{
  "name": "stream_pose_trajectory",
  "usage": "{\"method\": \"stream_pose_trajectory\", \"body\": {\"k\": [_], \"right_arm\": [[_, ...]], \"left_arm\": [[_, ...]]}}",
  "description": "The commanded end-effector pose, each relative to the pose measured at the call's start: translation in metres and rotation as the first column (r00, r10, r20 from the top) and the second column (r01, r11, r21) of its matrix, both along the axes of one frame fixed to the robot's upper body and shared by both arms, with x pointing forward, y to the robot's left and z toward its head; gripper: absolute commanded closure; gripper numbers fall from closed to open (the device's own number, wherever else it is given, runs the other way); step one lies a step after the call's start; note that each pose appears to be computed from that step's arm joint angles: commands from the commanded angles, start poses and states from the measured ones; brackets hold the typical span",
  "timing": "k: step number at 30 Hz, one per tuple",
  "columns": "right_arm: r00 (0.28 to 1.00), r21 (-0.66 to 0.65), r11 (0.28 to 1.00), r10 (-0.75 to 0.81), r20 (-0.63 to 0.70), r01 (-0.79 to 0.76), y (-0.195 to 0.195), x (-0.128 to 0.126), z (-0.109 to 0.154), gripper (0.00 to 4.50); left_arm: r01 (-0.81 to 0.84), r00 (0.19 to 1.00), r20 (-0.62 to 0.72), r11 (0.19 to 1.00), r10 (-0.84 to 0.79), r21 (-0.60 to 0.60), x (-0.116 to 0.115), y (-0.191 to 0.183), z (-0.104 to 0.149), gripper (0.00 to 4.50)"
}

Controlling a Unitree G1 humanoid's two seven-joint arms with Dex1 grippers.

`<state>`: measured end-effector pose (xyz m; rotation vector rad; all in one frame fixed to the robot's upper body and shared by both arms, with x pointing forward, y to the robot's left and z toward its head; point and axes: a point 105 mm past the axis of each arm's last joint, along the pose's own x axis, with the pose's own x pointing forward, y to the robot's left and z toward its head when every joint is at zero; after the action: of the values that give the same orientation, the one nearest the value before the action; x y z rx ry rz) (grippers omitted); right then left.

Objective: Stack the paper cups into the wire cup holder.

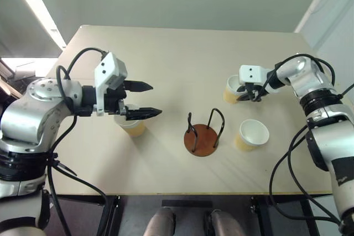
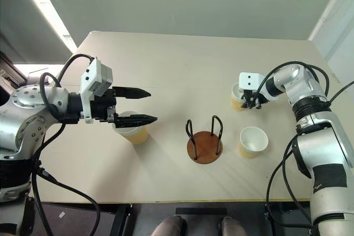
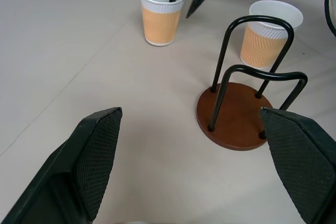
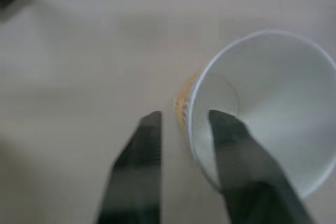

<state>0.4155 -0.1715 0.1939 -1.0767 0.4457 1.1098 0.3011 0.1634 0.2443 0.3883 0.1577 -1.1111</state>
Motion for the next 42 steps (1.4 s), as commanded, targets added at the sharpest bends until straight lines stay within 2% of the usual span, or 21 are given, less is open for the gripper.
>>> {"method": "stream_pose_trajectory", "body": {"k": [1, 5, 7, 12, 15, 19, 26, 42], "right_arm": [[0.998, 0.058, 0.998, 0.038, 0.045, -0.04, 0.007, -0.002, 0.028, 4.47], [0.995, 0.11, 0.99, 0.086, 0.044, -0.09, 0.014, -0.011, 0.048, 4.47], [0.989, 0.138, 0.98, 0.138, 0.058, -0.145, 0.018, -0.023, 0.069, 4.47], [0.965, 0.132, 0.958, 0.241, 0.103, -0.253, 0.03, -0.064, 0.108, 4.47], [0.945, 0.112, 0.94, 0.312, 0.097, -0.322, 0.043, -0.096, 0.116, 4.47], [0.91, 0.084, 0.906, 0.409, 0.069, -0.414, 0.063, -0.132, 0.114, 4.47], [0.876, 0.057, 0.874, 0.483, 0.002, -0.482, 0.08, -0.153, 0.095, 4.47], [0.857, -0.051, 0.856, 0.513, -0.041, -0.515, 0.082, -0.141, 0.064, 4.47]], "left_arm": [[0.037, 0.999, 0.034, 0.999, -0.038, 0.021, -0.005, -0.003, 0.008, 0.0], [0.088, 0.996, 0.021, 0.996, -0.088, 0.026, -0.006, -0.009, 0.01, 0.0], [0.114, 0.993, 0.018, 0.993, -0.115, 0.036, -0.005, -0.012, 0.01, 0.0], [0.162, 0.987, 0.009, 0.986, -0.162, 0.037, -0.005, -0.018, 0.01, 0.0], [0.176, 0.984, 0.005, 0.984, -0.177, 0.037, -0.004, -0.02, 0.009, 0.0], [0.222, 0.975, 0.001, 0.974, -0.223, 0.036, -0.003, -0.026, 0.008, 0.0], [0.341, 0.94, -0.017, 0.939, -0.34, 0.049, -0.008, -0.04, 0.008, 0.0], [0.347, 0.938, -0.021, 0.935, -0.347, 0.071, -0.008, -0.039, 0.005, 0.0]]}}
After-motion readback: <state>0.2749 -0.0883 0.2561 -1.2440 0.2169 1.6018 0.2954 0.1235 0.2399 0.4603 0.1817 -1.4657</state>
